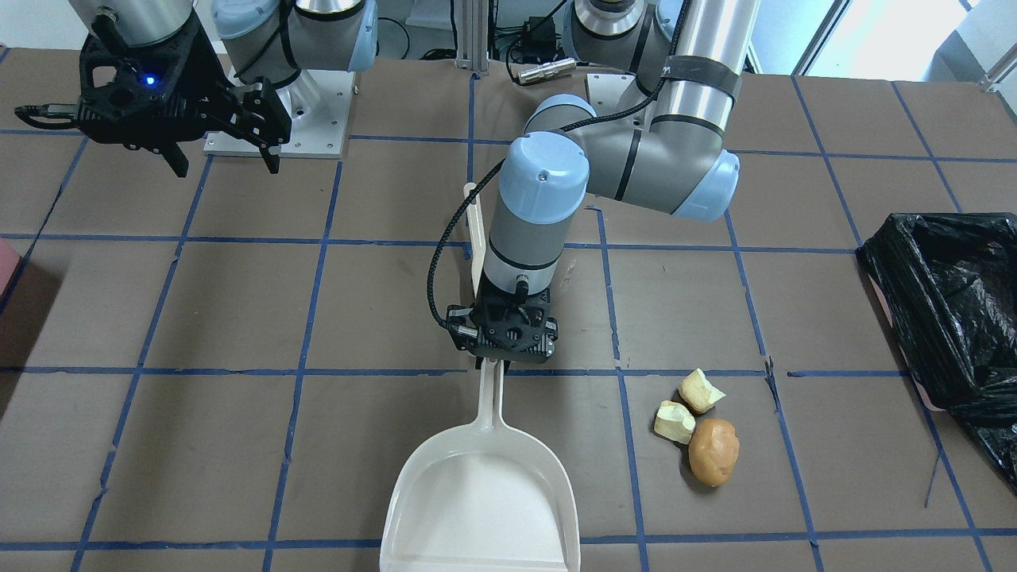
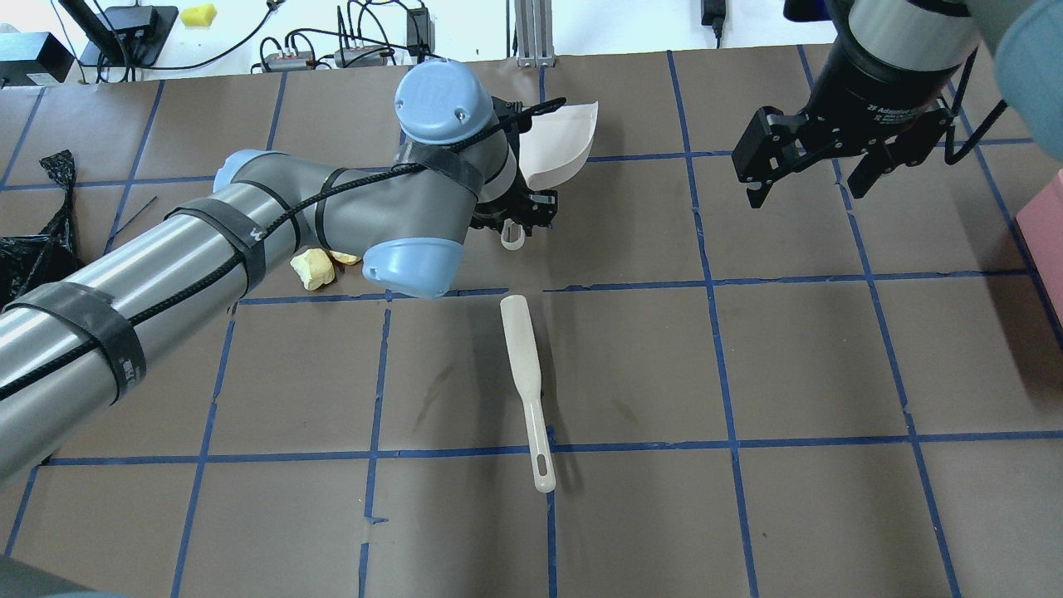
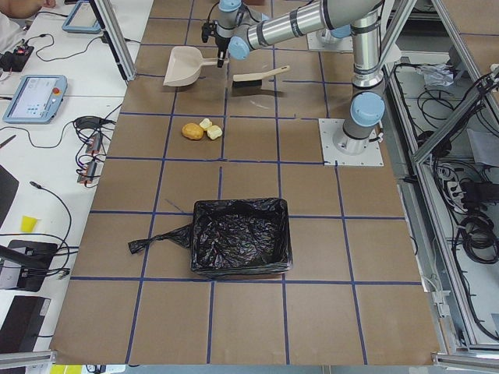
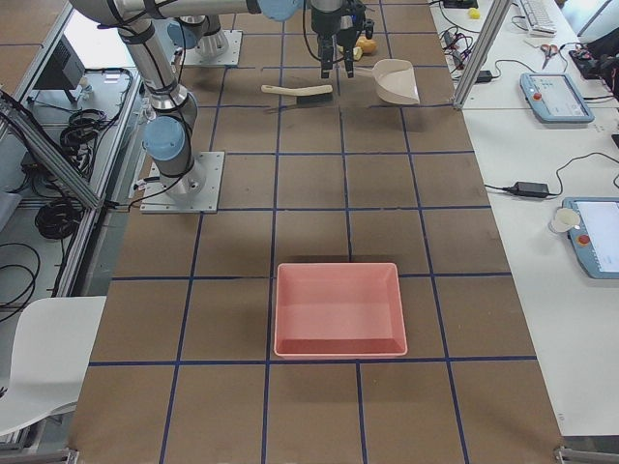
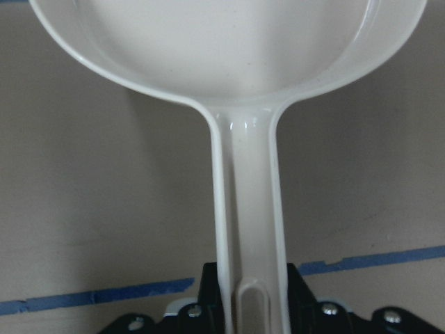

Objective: Sweep and dump trash in nearest bin
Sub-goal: 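Carry the dustpan with the left gripper and set it beside the debris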

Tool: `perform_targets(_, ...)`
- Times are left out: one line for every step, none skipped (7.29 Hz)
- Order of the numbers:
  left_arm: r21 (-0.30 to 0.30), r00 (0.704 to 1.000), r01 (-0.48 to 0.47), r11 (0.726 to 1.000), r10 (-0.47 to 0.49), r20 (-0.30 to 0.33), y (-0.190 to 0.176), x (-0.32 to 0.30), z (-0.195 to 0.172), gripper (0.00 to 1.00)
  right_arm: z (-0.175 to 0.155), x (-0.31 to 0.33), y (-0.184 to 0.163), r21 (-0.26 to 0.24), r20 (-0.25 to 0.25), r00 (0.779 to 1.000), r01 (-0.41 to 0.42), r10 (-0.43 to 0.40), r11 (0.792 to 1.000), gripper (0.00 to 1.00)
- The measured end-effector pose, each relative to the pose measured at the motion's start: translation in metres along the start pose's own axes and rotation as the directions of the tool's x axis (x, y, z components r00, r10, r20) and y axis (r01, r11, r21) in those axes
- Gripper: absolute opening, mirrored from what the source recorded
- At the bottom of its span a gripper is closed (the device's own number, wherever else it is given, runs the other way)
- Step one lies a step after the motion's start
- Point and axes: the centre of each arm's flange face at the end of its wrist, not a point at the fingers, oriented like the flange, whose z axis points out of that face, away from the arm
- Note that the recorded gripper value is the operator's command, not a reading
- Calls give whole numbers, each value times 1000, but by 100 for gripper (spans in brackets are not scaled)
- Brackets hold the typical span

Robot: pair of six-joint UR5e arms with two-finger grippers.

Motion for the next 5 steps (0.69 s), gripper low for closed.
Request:
perform_targets(-6,999,-40,999,40,9,-9,-22,-13,15,0,0,0,0,0,1000,0,0,1000,100)
perform_targets(-16,996,-91,996,92,19,-15,-50,-24,15,0,0,0,0,0,1000,0,0,1000,100)
perform_targets(-27,989,-145,989,145,29,-21,-82,-35,14,0,0,0,0,0,1000,0,0,1000,100)
perform_targets(-43,980,-196,980,198,34,-23,-113,-46,14,0,0,0,0,0,1000,0,0,1000,100)
perform_targets(-59,964,-262,963,264,35,-23,-140,-59,14,0,0,0,0,0,1000,-1,1,1000,100)
